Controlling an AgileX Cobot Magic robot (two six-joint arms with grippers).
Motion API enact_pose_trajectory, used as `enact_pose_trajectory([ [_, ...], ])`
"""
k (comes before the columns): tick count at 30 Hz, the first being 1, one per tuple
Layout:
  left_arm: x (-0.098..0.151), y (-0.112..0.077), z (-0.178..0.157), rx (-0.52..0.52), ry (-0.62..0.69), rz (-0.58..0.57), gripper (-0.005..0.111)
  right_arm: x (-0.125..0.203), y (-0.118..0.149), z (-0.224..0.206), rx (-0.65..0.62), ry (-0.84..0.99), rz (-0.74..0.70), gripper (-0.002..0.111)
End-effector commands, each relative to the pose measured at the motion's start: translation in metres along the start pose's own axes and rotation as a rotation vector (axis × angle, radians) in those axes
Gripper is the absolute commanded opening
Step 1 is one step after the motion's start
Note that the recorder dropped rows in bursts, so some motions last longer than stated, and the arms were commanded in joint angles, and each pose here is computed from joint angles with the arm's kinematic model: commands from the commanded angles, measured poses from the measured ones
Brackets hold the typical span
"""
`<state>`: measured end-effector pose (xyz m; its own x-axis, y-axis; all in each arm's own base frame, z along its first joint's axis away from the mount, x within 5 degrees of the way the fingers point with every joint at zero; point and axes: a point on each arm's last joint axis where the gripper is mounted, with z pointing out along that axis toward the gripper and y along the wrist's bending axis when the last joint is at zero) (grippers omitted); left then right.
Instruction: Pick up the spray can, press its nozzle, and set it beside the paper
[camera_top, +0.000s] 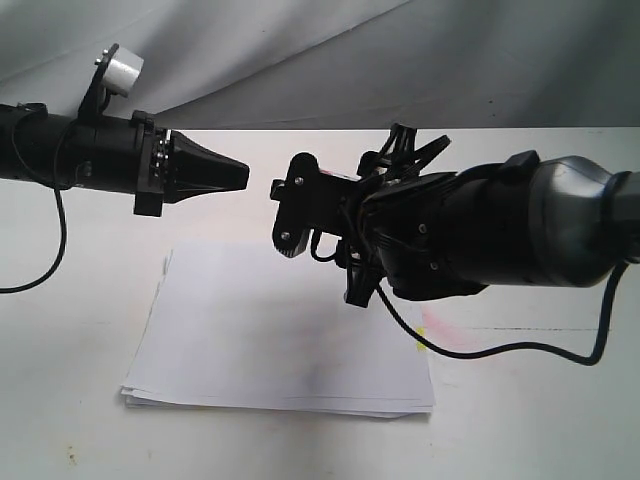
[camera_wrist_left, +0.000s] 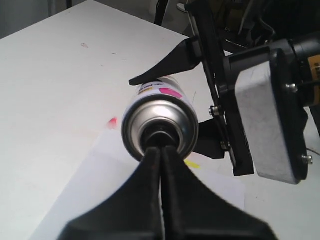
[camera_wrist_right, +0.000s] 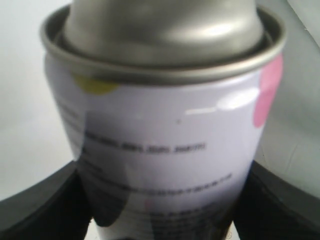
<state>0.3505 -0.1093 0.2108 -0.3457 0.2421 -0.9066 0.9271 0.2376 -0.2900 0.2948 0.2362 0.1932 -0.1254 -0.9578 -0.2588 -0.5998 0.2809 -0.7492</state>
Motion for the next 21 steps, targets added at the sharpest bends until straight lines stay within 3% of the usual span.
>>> enact_pose_trajectory([
  [1,-0.004,-0.001,0.001,0.005,-0.03,0.011,0.0,-0.002,-0.005,-0.004,0.025,-0.007,-0.013,0.0],
  [12,0.01,0.008,0.007,0.01,-0.011,-0.008,0.0,-0.002,-0.005,-0.004,0.025,-0.007,-0.013,0.0],
  [21,0.008,0.002,0.017,0.039,-0.007,0.006,0.0,-0.002,-0.005,-0.004,0.025,-0.007,-0.013,0.0],
])
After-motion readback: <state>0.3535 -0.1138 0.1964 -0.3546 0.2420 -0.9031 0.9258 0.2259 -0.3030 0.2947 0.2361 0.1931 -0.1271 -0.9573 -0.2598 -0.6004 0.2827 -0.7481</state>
